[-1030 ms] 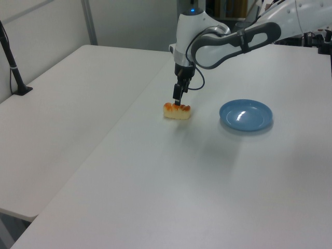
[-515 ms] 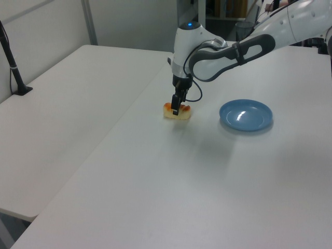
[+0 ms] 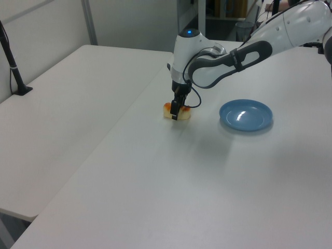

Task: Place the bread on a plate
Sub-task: 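Lower the gripper and close it around the bread roll, then lift the bread roll and carry it over the blue plate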

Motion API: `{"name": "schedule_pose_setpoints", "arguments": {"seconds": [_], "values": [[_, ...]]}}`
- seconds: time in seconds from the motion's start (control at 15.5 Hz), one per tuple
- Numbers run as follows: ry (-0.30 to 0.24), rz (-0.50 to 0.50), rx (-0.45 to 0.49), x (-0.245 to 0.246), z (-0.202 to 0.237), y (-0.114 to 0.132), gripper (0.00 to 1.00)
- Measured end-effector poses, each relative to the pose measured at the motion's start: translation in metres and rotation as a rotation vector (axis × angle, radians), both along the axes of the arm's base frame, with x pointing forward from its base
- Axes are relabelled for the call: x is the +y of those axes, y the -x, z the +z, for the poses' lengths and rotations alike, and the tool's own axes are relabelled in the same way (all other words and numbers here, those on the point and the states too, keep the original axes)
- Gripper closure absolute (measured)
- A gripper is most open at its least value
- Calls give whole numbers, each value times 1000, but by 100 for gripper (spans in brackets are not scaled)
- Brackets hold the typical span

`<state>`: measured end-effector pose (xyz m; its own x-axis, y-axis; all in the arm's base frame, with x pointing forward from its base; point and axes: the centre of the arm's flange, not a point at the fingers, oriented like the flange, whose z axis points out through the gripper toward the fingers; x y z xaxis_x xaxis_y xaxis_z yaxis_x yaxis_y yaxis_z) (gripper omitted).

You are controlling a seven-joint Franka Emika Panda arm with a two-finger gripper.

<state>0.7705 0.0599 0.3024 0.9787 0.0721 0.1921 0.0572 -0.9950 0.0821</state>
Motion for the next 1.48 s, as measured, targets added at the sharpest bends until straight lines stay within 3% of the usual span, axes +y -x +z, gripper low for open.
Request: {"name": "schedule_pose_setpoints", "arguments": {"seconds": [0.13, 0.26, 0.45, 0.71, 0.97, 1.48], "values": [[0, -3, -6, 1, -3, -1, 22], [-2, -3, -17, 3, 0, -2, 44], [-2, -4, -20, 3, 2, -3, 51], [1, -7, -40, -1, 12, -5, 53], [-2, -8, -113, -13, 79, 0, 53], [-27, -27, -118, -46, 168, 70, 52]]}}
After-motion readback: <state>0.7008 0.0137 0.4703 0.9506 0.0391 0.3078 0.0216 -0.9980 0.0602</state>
